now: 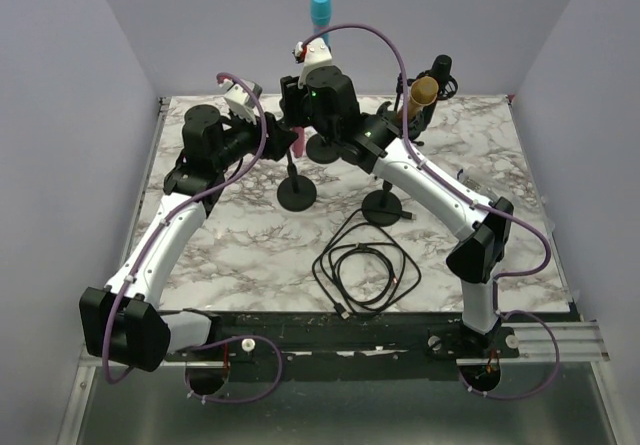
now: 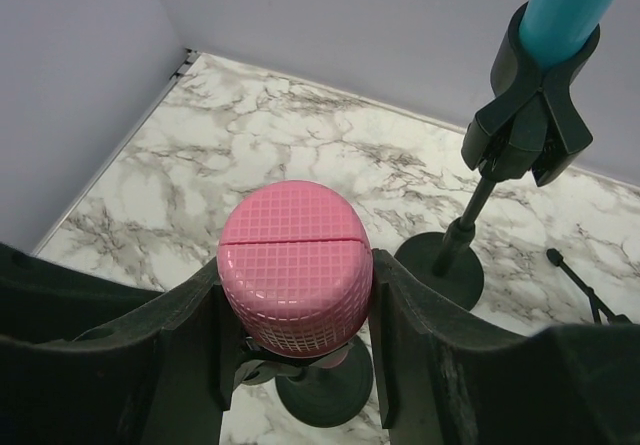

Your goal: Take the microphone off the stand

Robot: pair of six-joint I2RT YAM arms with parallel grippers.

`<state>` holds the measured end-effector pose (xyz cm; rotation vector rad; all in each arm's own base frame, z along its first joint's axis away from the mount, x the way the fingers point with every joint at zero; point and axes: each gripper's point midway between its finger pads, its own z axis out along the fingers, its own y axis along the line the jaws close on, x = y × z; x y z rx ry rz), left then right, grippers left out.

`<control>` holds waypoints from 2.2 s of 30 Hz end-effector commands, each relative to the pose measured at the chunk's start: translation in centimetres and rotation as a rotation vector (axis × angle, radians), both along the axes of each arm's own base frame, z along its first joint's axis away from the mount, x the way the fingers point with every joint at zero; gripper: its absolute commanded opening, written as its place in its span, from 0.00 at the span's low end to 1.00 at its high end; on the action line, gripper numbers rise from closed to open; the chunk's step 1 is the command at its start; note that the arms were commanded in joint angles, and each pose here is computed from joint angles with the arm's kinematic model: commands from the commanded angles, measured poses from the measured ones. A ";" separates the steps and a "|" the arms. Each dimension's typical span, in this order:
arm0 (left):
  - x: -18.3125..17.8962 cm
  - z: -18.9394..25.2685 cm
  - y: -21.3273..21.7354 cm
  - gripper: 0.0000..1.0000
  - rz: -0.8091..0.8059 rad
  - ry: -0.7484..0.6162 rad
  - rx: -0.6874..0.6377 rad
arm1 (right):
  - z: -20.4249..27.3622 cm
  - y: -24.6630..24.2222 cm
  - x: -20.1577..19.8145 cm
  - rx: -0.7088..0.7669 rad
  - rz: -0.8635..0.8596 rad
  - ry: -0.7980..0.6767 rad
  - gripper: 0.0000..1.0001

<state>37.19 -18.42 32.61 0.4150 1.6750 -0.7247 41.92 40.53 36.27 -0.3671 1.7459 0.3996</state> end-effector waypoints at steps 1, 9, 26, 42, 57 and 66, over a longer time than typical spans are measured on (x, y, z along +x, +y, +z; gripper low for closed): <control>0.6 0.3 0.0 0.50 0.014 -0.008 0.039 | 1.5 0.2 -1.4 0.037 0.044 0.022 0.01; 1.4 -0.5 0.5 0.00 0.048 0.041 0.081 | 3.3 -1.2 -1.1 0.018 -0.011 -0.021 0.01; 0.6 0.3 0.2 0.76 0.039 0.102 0.059 | 15.1 -6.9 -2.5 0.048 -0.121 -0.261 0.01; -5.6 6.0 0.6 0.98 -0.059 -0.129 -0.034 | 3.5 -8.3 -12.5 0.142 0.156 0.145 0.01; -13.0 2.8 0.8 0.98 -0.048 0.158 -0.222 | -2.0 -5.0 -15.9 0.345 0.300 0.356 0.01; -19.4 -6.0 -0.1 0.97 -0.194 0.298 -0.164 | -3.8 -2.2 -17.8 0.389 0.458 0.454 0.01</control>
